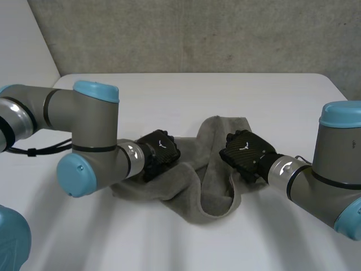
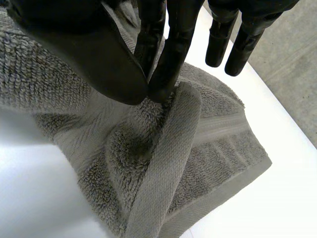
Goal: Fold the towel.
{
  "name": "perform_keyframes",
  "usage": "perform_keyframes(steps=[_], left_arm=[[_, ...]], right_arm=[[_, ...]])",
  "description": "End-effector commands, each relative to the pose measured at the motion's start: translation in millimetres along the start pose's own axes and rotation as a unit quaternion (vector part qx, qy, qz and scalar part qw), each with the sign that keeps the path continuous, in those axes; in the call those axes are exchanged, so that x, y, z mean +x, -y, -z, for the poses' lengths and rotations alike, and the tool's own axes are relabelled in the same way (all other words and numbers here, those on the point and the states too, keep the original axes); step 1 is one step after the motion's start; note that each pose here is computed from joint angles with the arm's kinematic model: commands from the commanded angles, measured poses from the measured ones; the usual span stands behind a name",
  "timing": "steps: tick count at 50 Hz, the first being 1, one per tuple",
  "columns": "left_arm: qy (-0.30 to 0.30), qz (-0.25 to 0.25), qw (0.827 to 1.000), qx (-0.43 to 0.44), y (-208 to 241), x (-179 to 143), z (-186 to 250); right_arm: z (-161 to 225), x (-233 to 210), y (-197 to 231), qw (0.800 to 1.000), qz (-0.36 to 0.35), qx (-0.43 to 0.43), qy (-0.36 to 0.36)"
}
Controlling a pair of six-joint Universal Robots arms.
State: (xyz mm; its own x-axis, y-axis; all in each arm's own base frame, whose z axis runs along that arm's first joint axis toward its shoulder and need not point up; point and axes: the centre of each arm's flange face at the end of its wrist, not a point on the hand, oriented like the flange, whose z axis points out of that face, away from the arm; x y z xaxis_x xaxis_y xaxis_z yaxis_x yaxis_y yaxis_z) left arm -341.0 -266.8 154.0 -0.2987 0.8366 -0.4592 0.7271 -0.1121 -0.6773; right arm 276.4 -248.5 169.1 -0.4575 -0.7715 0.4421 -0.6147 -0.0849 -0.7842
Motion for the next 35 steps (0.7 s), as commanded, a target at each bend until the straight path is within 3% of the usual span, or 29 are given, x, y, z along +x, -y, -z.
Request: perform_keyframes(steps=[1, 14, 20, 25, 35], left_arm=[[0.013, 0.003, 1.0, -0.001, 5, -7, 14], [0.041, 0.043, 0.994, -0.089, -31, -11, 54], [0.061, 0.062, 0.993, -0.082, -29, -14, 78], [0.116, 0.1, 0.987, -0.041, -20, -27, 107], [0.129, 0.119, 0.984, -0.021, -20, -14, 125]], right_arm=[[0, -1, 0, 1.0, 0.0, -0.001, 0.001], [17, -8, 10, 0.998, -0.009, -0.011, 0.058], [27, -5, 13, 0.997, -0.008, -0.018, 0.072], [40, 5, 20, 0.998, -0.005, -0.015, 0.055], [56, 7, 17, 0.998, -0.015, -0.024, 0.05]])
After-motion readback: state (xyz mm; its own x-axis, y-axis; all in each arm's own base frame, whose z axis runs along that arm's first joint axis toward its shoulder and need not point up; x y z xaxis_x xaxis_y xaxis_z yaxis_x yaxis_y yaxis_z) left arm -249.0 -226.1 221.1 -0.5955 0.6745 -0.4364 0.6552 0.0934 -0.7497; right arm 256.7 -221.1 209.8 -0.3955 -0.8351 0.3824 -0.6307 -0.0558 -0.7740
